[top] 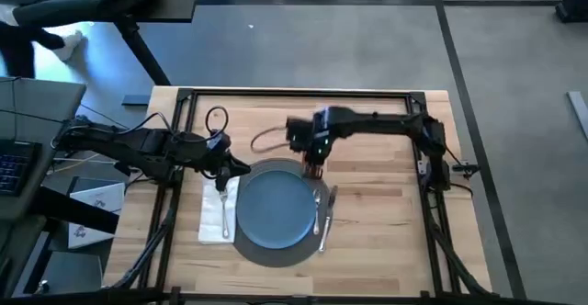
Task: Set table place
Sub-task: Put the table knife on the table mat, then return to Home Position
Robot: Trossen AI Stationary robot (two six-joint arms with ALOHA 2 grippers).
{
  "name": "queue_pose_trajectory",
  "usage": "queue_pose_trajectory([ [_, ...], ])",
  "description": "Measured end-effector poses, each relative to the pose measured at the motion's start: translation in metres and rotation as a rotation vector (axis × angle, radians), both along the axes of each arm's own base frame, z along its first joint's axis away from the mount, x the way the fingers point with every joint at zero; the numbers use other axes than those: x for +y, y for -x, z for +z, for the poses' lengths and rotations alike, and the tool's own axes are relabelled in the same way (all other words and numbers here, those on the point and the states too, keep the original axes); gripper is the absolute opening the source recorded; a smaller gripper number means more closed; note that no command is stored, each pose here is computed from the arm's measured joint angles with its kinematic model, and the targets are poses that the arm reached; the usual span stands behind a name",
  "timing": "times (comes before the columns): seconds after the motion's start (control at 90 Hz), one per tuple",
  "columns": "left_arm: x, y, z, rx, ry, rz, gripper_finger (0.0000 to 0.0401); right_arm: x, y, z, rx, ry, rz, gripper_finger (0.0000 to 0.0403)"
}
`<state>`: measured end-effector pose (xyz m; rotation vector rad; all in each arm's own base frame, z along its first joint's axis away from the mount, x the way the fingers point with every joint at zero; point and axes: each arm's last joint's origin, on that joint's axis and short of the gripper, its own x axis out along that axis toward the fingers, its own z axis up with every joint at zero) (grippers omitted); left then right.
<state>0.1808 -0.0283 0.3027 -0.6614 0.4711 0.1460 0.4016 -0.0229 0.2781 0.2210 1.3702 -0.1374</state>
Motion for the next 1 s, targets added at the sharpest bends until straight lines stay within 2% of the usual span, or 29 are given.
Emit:
queue_pose_trajectory([
  [0.333,0.000,0.000,0.000,0.000,-0.041,-0.030,0.0051,0.024,-0.003,-0.019,-0.002,-0.009,-0.050,0.0012],
  [0.622,0.000,0.000,0.000,0.000,-0.042,-0.031,0.0051,0.027,-0.004,-0.019,-0.013,-0.021,-0.069,0.0117],
  [0.822,-0.001,0.000,0.000,0.001,-0.032,-0.050,0.0050,0.027,-0.005,0.003,-0.073,-0.034,-0.059,0.0169],
  [1.0,-0.001,0.000,0.000,0.001,-0.031,-0.050,0.0051,0.024,-0.003,0.028,-0.104,-0.027,-0.031,0.0181],
])
